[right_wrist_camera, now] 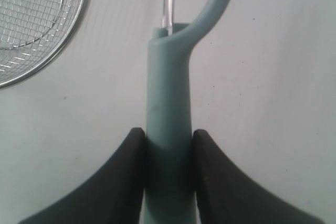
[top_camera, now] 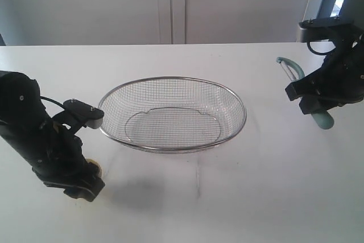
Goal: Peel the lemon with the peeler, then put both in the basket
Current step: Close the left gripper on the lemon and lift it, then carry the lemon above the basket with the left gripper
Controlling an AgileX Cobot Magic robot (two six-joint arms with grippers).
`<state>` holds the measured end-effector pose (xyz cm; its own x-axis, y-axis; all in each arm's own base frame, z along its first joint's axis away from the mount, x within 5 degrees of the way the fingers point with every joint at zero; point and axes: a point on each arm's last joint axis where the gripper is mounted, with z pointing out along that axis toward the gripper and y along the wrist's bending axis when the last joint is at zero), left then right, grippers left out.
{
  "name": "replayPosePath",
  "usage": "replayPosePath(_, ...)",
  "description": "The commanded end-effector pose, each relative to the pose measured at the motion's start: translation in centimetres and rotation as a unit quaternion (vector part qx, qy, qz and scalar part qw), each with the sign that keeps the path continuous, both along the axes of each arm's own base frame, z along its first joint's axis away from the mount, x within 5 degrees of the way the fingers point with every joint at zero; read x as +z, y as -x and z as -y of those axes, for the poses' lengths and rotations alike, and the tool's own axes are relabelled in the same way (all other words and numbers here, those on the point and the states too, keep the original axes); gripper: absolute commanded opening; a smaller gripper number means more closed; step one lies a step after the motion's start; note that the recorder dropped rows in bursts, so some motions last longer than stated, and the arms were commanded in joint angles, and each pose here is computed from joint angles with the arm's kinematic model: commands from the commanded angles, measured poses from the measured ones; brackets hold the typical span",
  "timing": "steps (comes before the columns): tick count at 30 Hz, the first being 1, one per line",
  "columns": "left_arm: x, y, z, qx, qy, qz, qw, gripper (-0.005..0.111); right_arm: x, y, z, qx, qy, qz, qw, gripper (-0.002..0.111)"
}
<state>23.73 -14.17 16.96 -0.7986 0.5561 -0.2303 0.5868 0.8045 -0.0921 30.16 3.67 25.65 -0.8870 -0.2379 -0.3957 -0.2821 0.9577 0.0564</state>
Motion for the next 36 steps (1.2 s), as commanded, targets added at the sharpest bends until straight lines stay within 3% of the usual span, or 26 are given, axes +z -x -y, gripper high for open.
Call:
replayPosePath(1,1.9,0.8,-0.4,-0.004,0.006,0.008,1.0,0.0,0.3,0.1,-0.1,0.001,-0.002,0.007,1.0,0.0)
replayPosePath(10,5.0,2.1,-1.1,-0.01,0.022,0.045,0.999,0.0,0.3,0.1,-0.1,0.001,-0.002,0.007,1.0,0.0)
replayPosePath(23,7.4,3.5,-1.8,-0.021,0.03,0.069,0.997,0.0,0.3,0.1,-0.1,0.001,-0.002,0.005,1.0,0.0)
replayPosePath(36,10.0,4.3,-2.4,-0.026,0.062,0.139,0.988,0.0,0.3,0.1,-0.1,0.001,-0.003,0.006,1.0,0.0)
